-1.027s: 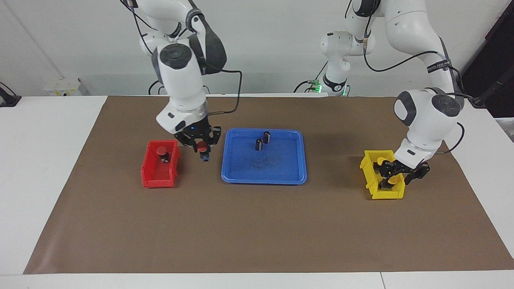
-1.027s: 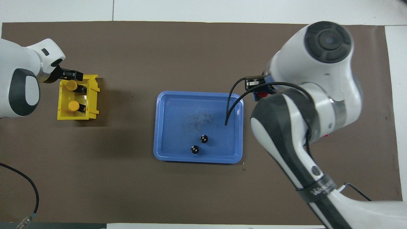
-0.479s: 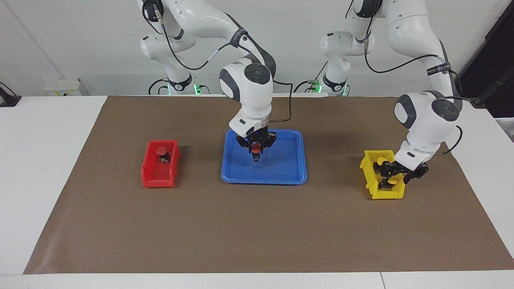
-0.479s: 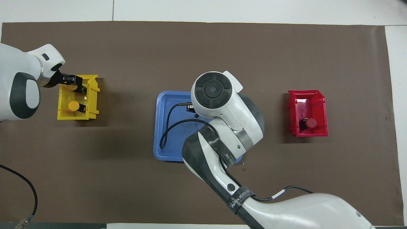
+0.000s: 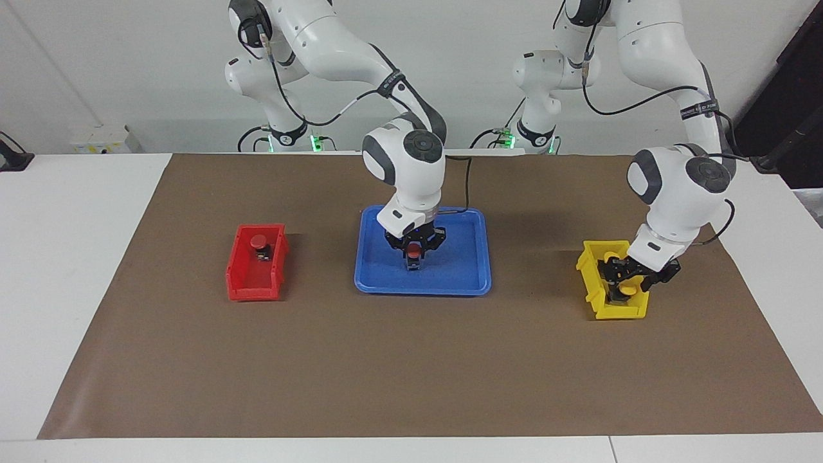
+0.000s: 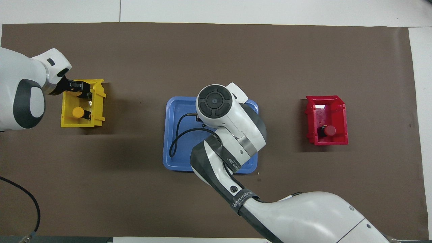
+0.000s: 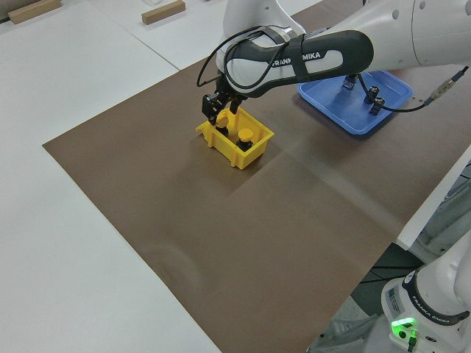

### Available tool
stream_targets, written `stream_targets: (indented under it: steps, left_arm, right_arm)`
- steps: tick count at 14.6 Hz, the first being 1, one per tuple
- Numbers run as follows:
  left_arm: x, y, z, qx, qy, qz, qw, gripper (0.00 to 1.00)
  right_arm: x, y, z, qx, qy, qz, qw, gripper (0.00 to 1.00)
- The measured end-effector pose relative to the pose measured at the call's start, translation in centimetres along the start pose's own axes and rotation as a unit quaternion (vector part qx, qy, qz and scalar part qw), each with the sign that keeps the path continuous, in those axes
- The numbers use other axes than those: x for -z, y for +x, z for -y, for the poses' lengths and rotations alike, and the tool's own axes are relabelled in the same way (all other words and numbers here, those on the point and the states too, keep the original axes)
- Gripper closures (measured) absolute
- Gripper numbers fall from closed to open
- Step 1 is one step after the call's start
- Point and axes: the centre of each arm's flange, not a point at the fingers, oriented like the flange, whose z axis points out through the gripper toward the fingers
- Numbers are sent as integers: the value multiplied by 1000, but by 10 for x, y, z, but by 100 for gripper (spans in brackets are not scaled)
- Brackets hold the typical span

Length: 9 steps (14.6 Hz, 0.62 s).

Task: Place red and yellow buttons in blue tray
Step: 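Move the red button over the tray while the left gripper grasps yellow, then release the red button in the tray while the left gripper carries yellow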

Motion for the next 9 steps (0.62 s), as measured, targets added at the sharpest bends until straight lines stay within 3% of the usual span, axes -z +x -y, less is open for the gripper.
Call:
stream_targets:
  steps: [1,4,5,8,9]
  left_arm:
    - [-3,-3,0,2,-1,4,1000,23]
    - [-6,-8,-1,9,-1,3,1000,26]
    - [-4,-8,-1,16,-1,0,1000,26]
    - [0,-5,0,39,1,-15,999,59]
    - [1,-4,1,43,1,-19,999,59]
  right_arm:
    - [0,0,0,-1,0,0,1000,48]
    - [9,6,-4,-11,2,-6,1000,15]
    - [22,13,-13,-19,-1,-9,1000,13]
    - [98,51,-104,-29,-10,-19,999,13]
    - [123,60,-155,-18,-15,-16,1000,13]
